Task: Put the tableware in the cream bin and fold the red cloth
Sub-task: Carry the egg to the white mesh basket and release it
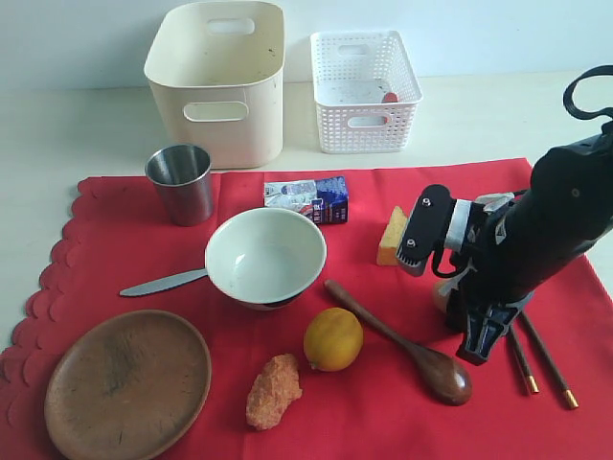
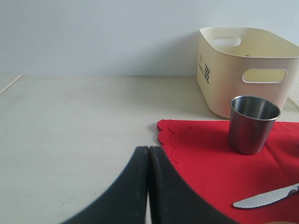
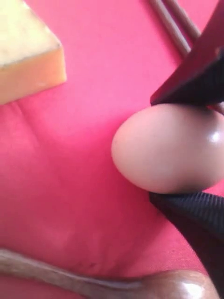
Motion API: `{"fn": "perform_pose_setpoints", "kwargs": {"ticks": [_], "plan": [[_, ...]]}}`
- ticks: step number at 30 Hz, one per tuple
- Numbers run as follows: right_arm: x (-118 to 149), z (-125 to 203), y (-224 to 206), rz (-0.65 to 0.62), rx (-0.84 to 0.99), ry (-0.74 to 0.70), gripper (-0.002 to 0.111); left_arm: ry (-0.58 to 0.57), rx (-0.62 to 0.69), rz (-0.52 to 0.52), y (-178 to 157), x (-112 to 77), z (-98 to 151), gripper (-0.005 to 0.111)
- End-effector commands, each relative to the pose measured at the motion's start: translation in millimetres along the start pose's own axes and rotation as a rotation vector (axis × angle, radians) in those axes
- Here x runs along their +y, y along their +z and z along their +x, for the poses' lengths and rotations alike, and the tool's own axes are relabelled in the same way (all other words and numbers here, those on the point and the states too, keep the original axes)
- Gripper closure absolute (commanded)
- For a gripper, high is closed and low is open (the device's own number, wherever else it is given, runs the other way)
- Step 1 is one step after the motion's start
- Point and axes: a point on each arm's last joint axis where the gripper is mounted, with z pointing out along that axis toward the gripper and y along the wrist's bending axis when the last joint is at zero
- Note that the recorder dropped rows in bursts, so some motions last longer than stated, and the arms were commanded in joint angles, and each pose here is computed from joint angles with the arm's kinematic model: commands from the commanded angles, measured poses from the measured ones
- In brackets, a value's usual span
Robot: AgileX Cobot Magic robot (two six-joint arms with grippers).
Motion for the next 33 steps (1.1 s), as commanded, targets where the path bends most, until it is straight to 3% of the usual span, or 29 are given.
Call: {"fn": "perform_pose_setpoints", "kwargs": {"ticks": [1,8,12,18,24,33], "plan": [[-0.6,-1.7,-13.5,0.034,-0.041,-0.005,0.108,0.000,-0.015,0.004,-0.7,-0.2,-1.6,0.104],[-5.0,-7.7,-44.6,0.122,-0.164,0.071,0.108,0.000,-0.015,0.004,-0.7,-0.2,-1.6,0.104],[-15.1,-20.5,-64.2,0.244,-0.367,0.173,0.108,0.000,-0.015,0.004,-0.7,-0.2,-1.6,0.104],[-30.6,-39.4,-73.4,0.394,-0.590,0.174,0.108,0.000,-0.015,0.004,-0.7,-0.2,-1.6,0.104],[-54.6,-68.0,-70.1,0.381,-0.645,0.314,0.108,0.000,-0.015,0.004,-0.7,-0.2,-1.6,0.104],[-115.9,-104.7,-42.9,0.418,-0.658,0.397,0.108,0.000,-0.015,0.004,-0.7,-0.2,-1.6,0.104]]}}
